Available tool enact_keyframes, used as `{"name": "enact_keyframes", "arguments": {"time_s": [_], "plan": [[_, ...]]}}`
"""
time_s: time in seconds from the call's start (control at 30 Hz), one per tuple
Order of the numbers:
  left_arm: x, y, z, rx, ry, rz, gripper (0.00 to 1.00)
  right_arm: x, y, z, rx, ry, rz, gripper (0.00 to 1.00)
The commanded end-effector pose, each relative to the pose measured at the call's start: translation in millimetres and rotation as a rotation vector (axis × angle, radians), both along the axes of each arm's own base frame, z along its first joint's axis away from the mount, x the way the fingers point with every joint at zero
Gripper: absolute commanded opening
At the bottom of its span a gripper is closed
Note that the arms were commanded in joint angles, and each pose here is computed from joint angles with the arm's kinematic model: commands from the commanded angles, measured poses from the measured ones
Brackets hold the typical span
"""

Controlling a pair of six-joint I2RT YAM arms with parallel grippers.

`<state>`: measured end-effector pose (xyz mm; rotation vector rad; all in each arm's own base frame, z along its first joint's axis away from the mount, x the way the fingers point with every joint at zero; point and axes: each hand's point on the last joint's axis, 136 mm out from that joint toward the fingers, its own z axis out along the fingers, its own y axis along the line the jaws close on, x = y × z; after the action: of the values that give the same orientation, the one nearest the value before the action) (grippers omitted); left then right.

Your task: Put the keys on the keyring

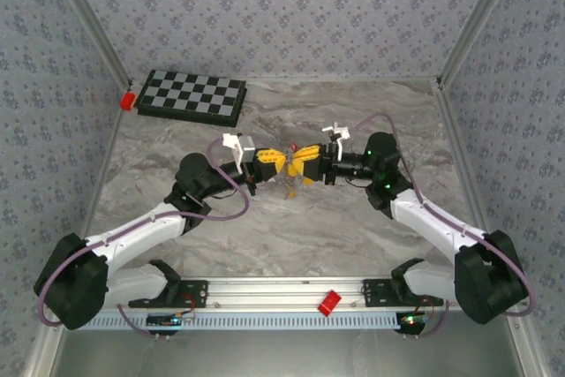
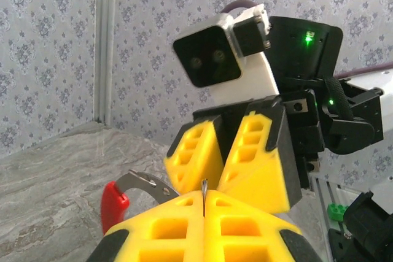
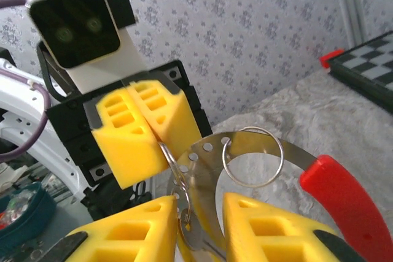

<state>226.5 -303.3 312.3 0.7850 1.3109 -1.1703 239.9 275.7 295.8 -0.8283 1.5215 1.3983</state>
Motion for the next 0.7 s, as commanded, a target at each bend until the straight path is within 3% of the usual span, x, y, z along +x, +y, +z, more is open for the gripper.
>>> {"name": "enact_keyframes", "arguments": {"time_s": [0.0,0.2,0.5,0.67], "plan": [[-4.0,3.8,25.1,-0.083,-0.051,0.004,0.0,-0.8,-9.2,16.0,0.035,-0.093,-0.062,0.33],[-1.7,0.6,28.3,-0.125,-0.021,-0.016,0.0,-4.8,-7.2,29.9,0.054,-0.177,-0.066,0.33],[-1.3,-1.5,30.0,-0.129,-0.017,-0.026,0.0,-5.0,5.9,28.9,0.048,-0.168,-0.013,0.33],[-1.7,-3.2,28.7,-0.126,-0.015,-0.033,0.0,-4.4,8.2,30.6,0.053,-0.169,-0.003,0.27]]}}
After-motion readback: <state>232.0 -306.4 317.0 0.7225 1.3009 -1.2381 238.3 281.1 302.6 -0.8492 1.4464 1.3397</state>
